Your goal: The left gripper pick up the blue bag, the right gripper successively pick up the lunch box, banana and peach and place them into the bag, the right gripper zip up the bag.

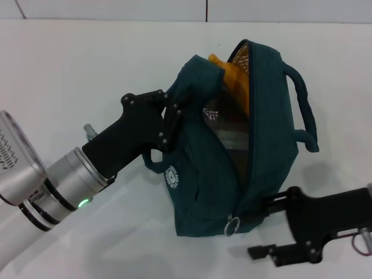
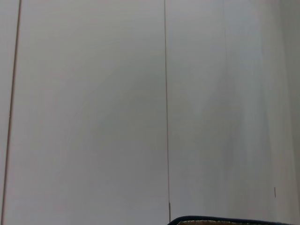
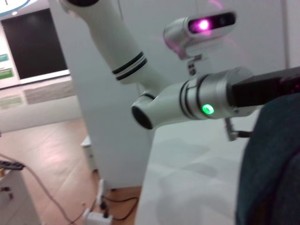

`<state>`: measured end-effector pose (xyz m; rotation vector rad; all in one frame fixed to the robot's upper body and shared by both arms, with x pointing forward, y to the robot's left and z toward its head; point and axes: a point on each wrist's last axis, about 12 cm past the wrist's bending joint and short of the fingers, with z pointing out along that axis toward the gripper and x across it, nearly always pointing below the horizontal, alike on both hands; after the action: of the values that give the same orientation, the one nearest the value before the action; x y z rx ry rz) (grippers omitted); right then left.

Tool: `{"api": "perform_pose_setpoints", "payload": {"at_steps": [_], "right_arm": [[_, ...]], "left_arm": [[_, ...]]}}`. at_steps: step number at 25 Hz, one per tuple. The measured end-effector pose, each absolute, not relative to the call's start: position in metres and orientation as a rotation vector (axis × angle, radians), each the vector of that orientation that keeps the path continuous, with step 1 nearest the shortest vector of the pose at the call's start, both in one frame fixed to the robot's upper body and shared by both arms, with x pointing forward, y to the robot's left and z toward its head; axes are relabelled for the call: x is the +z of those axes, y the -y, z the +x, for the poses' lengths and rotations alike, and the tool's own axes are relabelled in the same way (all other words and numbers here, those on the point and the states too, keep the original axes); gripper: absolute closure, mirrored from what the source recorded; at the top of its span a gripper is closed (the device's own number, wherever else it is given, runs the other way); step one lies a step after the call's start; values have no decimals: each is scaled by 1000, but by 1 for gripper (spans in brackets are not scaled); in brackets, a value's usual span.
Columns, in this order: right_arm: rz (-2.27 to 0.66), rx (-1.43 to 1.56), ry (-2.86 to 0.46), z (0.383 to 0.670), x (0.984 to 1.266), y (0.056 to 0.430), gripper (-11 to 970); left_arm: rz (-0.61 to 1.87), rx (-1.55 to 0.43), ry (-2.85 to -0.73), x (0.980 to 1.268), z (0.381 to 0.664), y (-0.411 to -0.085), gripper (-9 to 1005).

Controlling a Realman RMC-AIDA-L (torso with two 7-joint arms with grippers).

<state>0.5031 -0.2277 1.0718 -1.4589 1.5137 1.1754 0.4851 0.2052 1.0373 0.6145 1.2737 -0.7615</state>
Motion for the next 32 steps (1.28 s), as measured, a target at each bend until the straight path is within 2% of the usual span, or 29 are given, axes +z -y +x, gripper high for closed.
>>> {"api": "perform_pose_setpoints", "payload": {"at_steps": [6,12,32], "right_arm": [[-1372,1128,-1533,504,1072,241,386],[-1457,1126,-1587,506,1064,223,386],[-1629,1156,-1573,518,1069,184,386]], "left_arm": [[620,-759,-1271,1038,486,-205,887],[629,-760,-1260,1040,489,-203,886],[644,-753,-1243,1043,492,-203,882]]}}
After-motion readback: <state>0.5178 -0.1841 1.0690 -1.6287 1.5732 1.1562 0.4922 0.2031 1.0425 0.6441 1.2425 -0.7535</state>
